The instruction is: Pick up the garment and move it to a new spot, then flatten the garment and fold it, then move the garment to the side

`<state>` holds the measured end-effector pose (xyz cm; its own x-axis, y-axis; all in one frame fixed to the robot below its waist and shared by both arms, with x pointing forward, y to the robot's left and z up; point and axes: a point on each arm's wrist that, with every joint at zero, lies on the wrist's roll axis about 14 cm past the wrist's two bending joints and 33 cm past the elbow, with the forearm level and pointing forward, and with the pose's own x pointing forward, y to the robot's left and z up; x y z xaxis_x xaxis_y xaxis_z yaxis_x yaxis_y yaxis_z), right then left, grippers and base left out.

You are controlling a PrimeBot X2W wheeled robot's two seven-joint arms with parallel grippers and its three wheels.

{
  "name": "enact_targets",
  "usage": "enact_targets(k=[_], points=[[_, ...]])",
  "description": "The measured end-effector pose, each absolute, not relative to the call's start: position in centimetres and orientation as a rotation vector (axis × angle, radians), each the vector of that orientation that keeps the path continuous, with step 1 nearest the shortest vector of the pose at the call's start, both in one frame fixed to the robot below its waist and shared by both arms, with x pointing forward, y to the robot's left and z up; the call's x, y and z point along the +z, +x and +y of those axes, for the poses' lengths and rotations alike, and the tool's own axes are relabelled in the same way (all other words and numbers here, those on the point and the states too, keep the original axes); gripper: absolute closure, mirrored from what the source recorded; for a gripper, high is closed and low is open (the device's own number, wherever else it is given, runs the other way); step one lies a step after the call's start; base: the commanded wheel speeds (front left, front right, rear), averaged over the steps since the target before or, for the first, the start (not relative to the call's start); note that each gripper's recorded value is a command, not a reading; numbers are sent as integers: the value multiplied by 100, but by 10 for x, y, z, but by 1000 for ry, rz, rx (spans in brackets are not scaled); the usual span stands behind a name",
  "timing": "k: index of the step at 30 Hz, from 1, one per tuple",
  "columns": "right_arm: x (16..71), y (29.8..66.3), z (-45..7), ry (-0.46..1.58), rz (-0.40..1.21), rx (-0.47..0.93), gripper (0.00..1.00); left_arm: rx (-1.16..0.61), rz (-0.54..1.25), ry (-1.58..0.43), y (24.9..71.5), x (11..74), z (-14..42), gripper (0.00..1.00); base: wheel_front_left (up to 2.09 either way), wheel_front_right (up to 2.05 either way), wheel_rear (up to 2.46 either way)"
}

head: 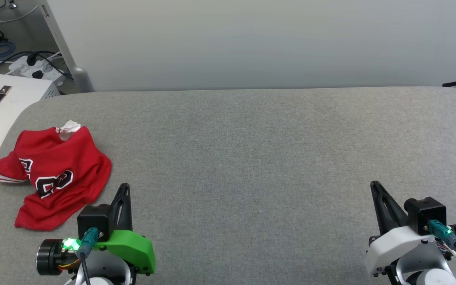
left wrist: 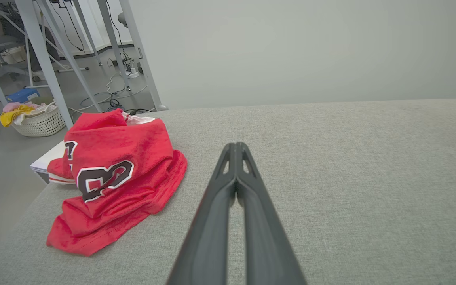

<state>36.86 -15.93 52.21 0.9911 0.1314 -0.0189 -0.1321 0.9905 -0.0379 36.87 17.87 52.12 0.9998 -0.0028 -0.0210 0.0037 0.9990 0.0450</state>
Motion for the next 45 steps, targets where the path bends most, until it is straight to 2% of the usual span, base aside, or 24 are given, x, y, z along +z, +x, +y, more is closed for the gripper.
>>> enact_targets(k=[25,26,45], points=[[522,369,-159,-39,16,132,100,-3,21,45,369,521,179,100,0,0,0],[522,369,-159,-39,17,132,0,-4,22,45,369,521,179,0,0,0,0],[521,368,-160,-16,9,129,0,-11,21,25,368,517,176,0,0,0,0]])
